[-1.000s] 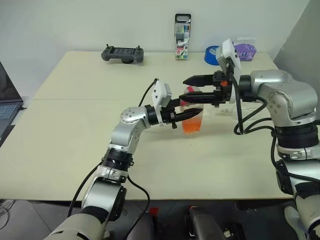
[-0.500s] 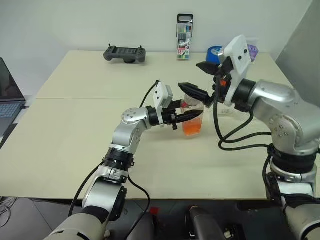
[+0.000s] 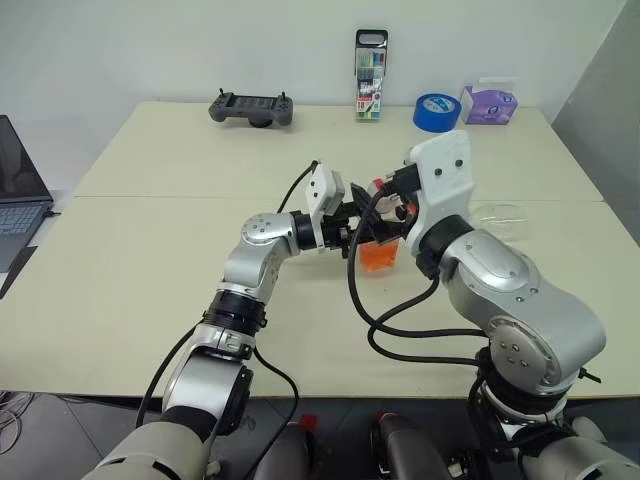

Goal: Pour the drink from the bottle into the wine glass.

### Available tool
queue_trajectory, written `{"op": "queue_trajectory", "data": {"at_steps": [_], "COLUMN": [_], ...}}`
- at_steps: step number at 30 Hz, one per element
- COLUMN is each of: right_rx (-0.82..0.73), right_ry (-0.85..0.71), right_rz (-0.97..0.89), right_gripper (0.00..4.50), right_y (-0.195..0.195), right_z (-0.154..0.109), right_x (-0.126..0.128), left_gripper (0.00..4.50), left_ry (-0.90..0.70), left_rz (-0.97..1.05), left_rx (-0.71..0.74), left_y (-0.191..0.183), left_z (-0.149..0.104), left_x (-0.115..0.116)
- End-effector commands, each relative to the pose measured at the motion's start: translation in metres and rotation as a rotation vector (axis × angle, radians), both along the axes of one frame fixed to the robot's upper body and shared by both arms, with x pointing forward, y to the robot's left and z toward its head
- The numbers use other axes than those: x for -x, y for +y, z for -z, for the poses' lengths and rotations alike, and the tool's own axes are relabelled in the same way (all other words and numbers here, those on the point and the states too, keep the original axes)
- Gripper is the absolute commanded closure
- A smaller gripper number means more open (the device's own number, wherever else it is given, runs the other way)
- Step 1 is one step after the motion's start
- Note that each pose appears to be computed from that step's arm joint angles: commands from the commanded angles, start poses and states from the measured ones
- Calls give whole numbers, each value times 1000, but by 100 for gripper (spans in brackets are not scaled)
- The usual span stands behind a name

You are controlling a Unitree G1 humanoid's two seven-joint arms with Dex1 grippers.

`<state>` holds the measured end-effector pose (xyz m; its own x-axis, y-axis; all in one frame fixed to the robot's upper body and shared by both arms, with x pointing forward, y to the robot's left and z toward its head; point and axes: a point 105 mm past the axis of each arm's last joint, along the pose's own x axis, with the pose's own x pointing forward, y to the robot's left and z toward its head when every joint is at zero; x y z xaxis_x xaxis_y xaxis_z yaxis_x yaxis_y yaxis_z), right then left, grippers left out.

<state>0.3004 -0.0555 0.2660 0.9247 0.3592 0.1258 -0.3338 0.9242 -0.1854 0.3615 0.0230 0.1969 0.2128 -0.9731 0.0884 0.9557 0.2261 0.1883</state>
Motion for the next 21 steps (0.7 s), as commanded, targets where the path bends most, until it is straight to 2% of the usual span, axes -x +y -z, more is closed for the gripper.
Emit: {"op": "queue_trajectory", "data": {"at_steps": [1, 5, 15, 21], "right_rx": [-12, -33, -100, -132], "right_ry": [-54, -40, 17, 15], "right_rz": [45, 100, 19, 58], "right_gripper": [0, 0, 0, 0], "right_y": [-4, -11, 15, 12], "right_z": [-6, -3, 3, 6], "right_x": [0, -7, -11, -18], "left_gripper": [267, 267, 267, 267], "left_ry": [-75, -77, -73, -73], "left_rz": [23, 24, 15, 13], "left_rx": [15, 14, 7, 7], "left_y": [-4, -4, -2, -1], "left_z": [-18, -18, -16, -16], "left_x": [2, 2, 2, 2]}}
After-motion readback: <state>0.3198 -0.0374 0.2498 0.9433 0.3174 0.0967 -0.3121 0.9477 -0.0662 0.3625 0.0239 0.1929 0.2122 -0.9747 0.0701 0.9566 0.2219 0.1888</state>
